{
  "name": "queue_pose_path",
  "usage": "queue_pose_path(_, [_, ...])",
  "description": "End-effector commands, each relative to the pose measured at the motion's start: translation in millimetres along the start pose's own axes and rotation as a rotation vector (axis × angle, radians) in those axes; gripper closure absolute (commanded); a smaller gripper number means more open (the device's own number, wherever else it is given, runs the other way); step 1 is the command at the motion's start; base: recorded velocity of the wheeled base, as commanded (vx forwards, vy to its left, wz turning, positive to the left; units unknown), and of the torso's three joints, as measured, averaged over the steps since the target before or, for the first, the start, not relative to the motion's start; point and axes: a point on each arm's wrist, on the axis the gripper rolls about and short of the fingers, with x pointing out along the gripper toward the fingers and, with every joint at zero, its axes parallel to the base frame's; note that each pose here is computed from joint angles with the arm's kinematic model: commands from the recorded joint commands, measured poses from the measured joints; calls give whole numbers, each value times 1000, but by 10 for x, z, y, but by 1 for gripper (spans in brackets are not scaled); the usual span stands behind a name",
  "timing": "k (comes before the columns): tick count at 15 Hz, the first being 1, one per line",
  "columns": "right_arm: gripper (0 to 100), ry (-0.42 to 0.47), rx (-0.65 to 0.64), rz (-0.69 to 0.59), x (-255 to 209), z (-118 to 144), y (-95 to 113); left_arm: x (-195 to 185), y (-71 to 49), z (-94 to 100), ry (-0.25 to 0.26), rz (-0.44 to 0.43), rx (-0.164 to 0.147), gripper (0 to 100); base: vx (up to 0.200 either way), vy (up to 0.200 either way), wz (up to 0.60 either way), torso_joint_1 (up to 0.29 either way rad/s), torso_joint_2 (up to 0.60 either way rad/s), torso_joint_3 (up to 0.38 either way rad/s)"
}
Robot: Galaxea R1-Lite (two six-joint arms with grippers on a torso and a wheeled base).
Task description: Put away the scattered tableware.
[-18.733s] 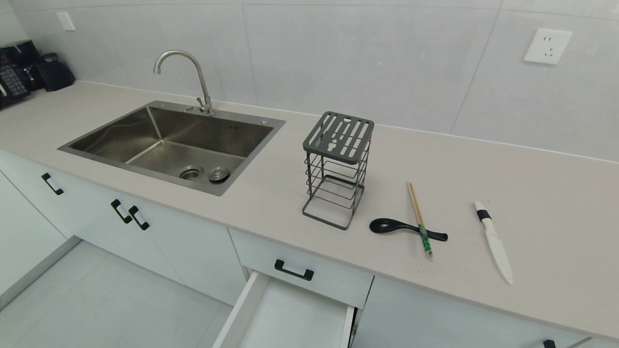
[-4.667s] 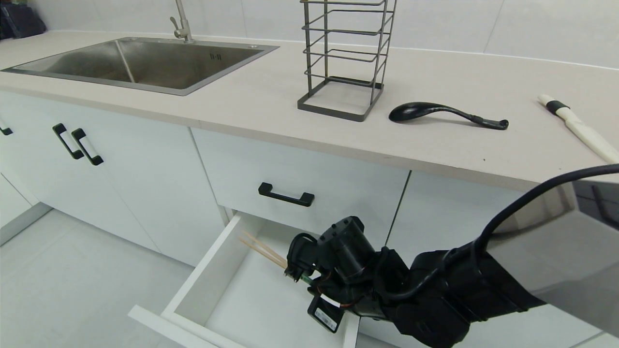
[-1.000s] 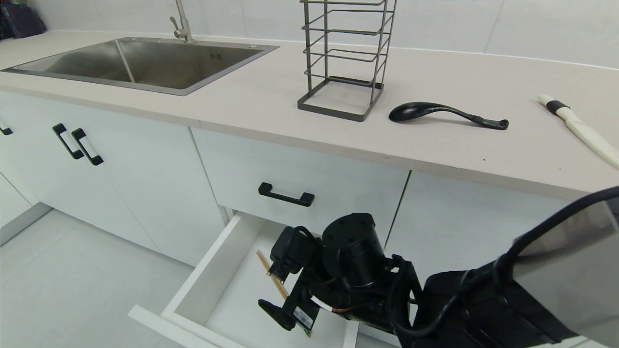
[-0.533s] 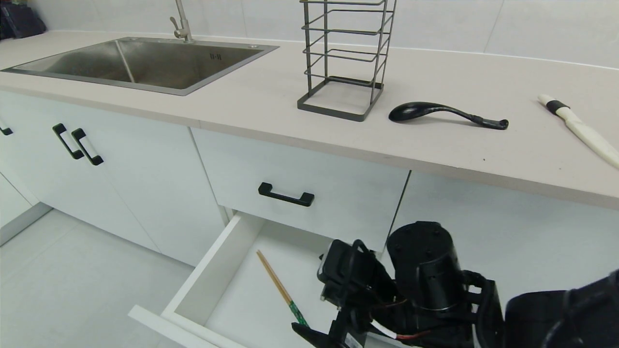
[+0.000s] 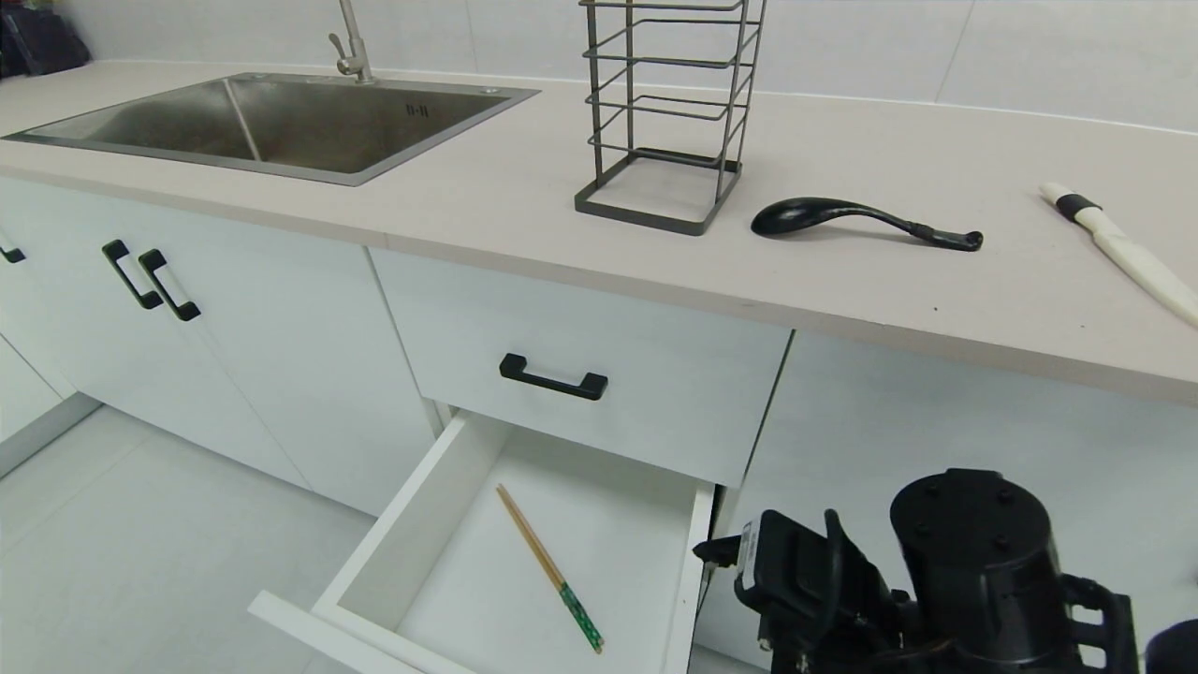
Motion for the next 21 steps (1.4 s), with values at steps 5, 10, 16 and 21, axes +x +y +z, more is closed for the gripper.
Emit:
queue_pose_path(5, [0, 17, -7, 36, 250, 6, 32, 1, 0, 1, 1, 0, 0, 0, 0, 0, 0, 0, 0, 0])
queue_pose_path(10, [0, 2, -17, 33, 267, 52, 23, 1, 0, 1, 1, 0, 0, 0, 0, 0, 0, 41, -9, -12])
queue_pose_path(16, [0, 0, -21, 53, 280, 67, 79, 1, 0, 1, 1, 0, 0, 0, 0, 0, 0, 233, -458, -195])
queue_pose_path(21, [0, 2, -20, 54, 279, 62, 80, 1, 0, 1, 1, 0, 0, 0, 0, 0, 0, 168, -489, -224])
